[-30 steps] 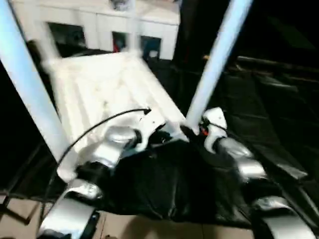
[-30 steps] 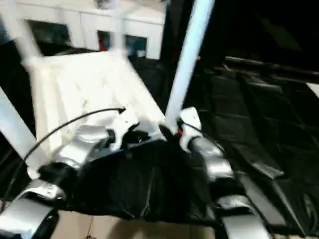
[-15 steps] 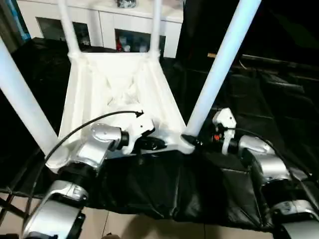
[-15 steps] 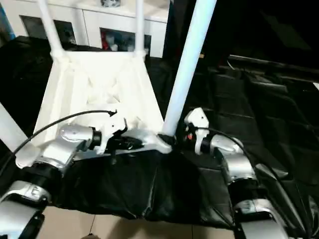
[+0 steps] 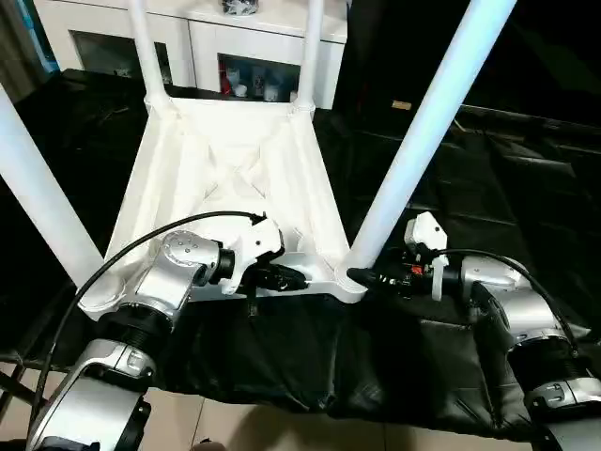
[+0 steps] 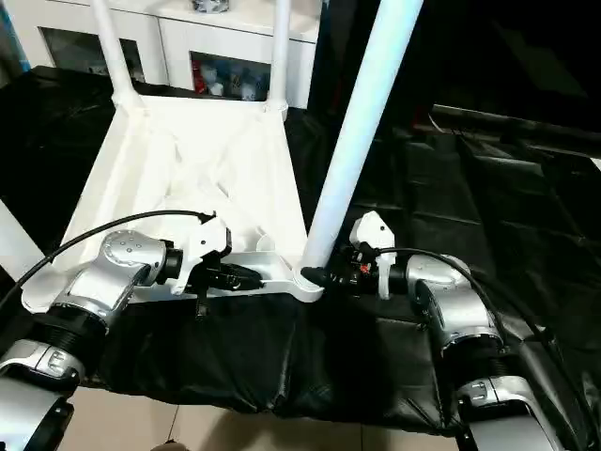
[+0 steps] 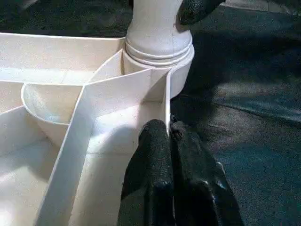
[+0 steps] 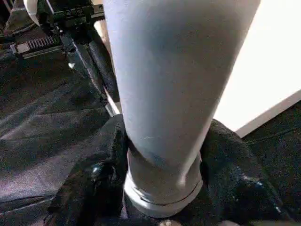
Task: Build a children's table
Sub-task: Rotate leg to tighten
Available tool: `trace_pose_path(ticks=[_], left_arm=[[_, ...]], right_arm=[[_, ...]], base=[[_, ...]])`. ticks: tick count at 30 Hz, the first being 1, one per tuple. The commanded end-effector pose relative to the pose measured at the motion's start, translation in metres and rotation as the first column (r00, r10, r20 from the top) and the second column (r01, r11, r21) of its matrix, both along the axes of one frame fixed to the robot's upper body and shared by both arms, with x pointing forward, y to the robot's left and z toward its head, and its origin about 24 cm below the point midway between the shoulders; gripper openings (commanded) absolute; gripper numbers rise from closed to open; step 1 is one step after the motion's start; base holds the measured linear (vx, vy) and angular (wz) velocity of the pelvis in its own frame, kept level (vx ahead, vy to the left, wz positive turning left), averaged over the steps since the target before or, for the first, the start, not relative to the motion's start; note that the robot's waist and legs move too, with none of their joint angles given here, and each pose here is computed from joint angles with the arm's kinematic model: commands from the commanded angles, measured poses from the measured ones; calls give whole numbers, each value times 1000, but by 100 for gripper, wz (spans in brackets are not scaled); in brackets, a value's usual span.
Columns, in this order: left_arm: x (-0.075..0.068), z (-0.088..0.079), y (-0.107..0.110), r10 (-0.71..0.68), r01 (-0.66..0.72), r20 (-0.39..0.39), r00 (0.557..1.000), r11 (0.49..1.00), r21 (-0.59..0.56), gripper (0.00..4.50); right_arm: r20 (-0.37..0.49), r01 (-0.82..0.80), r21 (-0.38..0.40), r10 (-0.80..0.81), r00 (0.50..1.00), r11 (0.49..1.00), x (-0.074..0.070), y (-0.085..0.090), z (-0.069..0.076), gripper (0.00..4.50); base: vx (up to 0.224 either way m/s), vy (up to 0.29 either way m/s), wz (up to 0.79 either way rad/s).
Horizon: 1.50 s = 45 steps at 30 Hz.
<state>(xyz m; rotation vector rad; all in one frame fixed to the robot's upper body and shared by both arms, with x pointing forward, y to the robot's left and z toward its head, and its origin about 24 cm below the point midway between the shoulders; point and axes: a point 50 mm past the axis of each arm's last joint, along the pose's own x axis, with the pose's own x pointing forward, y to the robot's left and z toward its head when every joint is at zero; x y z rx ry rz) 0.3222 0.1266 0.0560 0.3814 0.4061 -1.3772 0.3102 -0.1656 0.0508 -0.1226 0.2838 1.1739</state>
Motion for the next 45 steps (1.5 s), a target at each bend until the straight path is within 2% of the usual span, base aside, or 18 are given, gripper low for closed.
trace_pose_path(ticks=[1,5,10,16,19,21,22,23,25,28,29,31,36,37,39,41,44,45], left_arm=[[-2,0,-7,-30,30,1,1000,999,-12,0],[-2,-1,-8,-28,28,-2,1000,999,-15,0],[-3,-7,-15,17,-17,-5,1000,1000,-17,0],[0,-14,-38,142,-143,-19,990,989,-28,0],[3,-19,-65,230,-230,-6,973,973,-25,0],[3,-20,-69,240,-240,0,971,971,-18,0],[3,-21,-76,244,-244,15,970,970,4,0],[3,-22,-76,244,-244,17,970,970,8,0],[3,-24,-84,248,-250,47,968,967,47,0],[5,-22,-82,247,-250,57,967,967,55,0],[5,-22,-79,246,-249,60,967,967,57,0],[6,-21,-76,249,-253,65,966,966,62,0],[8,-20,-57,224,-230,78,971,971,72,0],[8,-20,-57,224,-230,78,971,971,72,0],[8,-20,-48,198,-204,76,977,976,80,0],[7,-20,-41,185,-190,67,981,978,87,0],[7,-17,-32,155,-159,53,986,984,84,0],[6,-15,-26,123,-125,39,992,989,80,0]], right_arm=[[-56,-62,-17,60,997,998,-9,2,-9,196],[-85,-51,2,51,995,999,-13,5,-14,193],[-111,53,38,-48,993,998,-16,11,-25,193],[-120,351,19,-347,930,936,-7,24,-44,191],[-177,590,9,-580,796,807,6,46,-54,191],[-190,622,5,-610,770,783,8,51,-55,191],[-201,646,19,-630,750,763,11,62,-53,191],[-200,647,21,-631,749,762,11,65,-53,191],[-187,654,44,-637,748,755,16,90,-45,191],[-125,592,88,-581,804,801,17,105,-35,191],[-111,594,85,-585,803,800,17,102,-34,226],[-98,600,86,-593,799,795,19,98,-34,261],[-53,591,73,-589,806,803,22,62,-34,295],[-53,591,73,-589,806,803,22,62,-34,305],[-17,564,54,-564,826,824,22,46,-32,311],[11,540,32,-540,842,841,23,35,-30,338],[44,458,10,-458,888,889,20,22,-25,349],[57,383,8,-383,922,924,17,16,-20,349]], base=[[0,0,0],[0,0,0],[0,0,0],[0,0,0],[0,0,0],[0,0,0],[0,0,0],[0,0,0],[0,0,0],[0,0,0],[0,0,0],[0,0,0],[0,0,0],[0,0,0],[0,0,0],[0,0,0],[0,0,0],[0,0,0]])
